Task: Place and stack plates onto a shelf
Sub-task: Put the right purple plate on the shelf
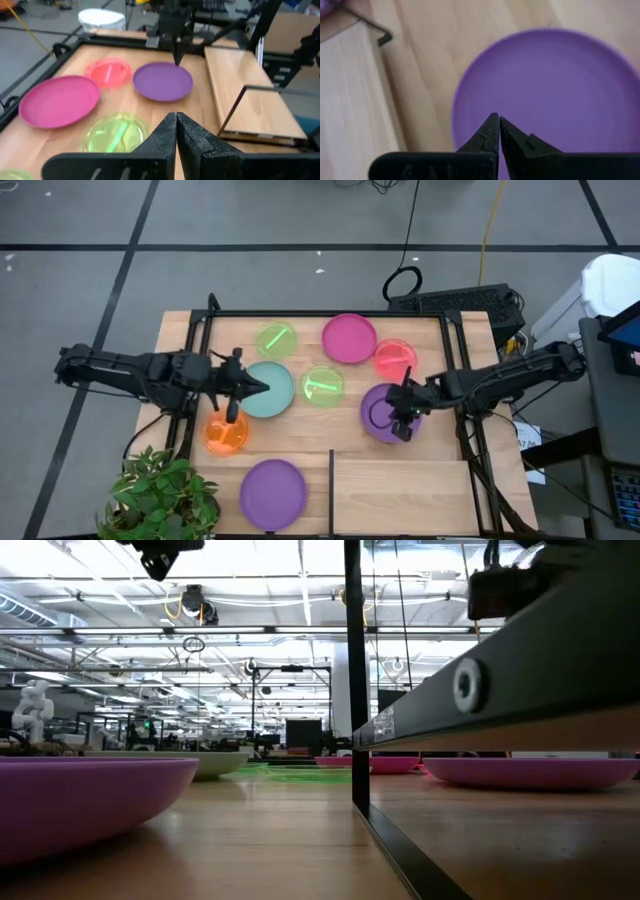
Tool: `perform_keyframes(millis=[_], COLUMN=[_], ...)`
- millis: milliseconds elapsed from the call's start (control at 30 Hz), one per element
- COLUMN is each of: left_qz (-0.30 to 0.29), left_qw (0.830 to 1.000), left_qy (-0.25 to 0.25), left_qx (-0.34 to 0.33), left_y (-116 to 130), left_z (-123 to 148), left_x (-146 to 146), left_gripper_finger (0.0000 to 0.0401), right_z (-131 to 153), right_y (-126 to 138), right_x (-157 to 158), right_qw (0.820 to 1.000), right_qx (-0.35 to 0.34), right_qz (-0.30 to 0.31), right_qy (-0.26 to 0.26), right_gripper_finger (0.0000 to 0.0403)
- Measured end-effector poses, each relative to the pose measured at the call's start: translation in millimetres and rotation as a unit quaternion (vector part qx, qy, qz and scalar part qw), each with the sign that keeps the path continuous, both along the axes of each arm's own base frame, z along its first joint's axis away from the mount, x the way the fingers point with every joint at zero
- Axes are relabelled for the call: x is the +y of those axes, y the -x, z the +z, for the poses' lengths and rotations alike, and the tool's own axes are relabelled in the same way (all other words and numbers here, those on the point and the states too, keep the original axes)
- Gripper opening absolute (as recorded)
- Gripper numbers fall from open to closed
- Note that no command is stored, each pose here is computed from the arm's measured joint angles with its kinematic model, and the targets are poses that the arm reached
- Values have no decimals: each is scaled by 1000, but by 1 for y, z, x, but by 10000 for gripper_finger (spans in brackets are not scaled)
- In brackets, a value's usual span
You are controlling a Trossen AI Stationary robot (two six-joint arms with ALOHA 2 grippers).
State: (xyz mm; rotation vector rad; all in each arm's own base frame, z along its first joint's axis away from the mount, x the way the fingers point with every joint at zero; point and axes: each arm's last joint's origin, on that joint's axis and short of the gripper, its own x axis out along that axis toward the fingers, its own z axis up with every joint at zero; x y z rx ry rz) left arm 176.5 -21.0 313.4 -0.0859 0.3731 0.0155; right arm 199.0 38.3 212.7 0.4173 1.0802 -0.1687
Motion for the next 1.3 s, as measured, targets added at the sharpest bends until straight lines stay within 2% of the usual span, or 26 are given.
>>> perform_keyframes(millis=[300,533,700,967,1067,1300], left_qz=[-13,-23,-25,-36,-42,-45], left_qw=[998,996,996,996,995,993], left_qy=[-6,-21,-26,-57,-71,-75], left_qx=[53,79,88,65,62,80], left_y=[-21,-32,-38,-54,-61,-72], left_z=[-18,-29,-34,-38,-42,-54], left_x=[-9,-13,-14,-17,-18,-20], left_gripper_finger=[17,17,17,17,17,17], right_z=[-2,-24,-36,-44,-47,-48], right_y=[7,21,22,24,25,30], right_x=[18,26,27,26,26,37], right_qw=[998,989,990,988,988,984], right_qx=[16,49,28,21,21,29], right_qz=[59,131,130,134,134,169], right_qy=[10,40,56,74,75,37], right_gripper_finger=[0,12,48,107,113,114])
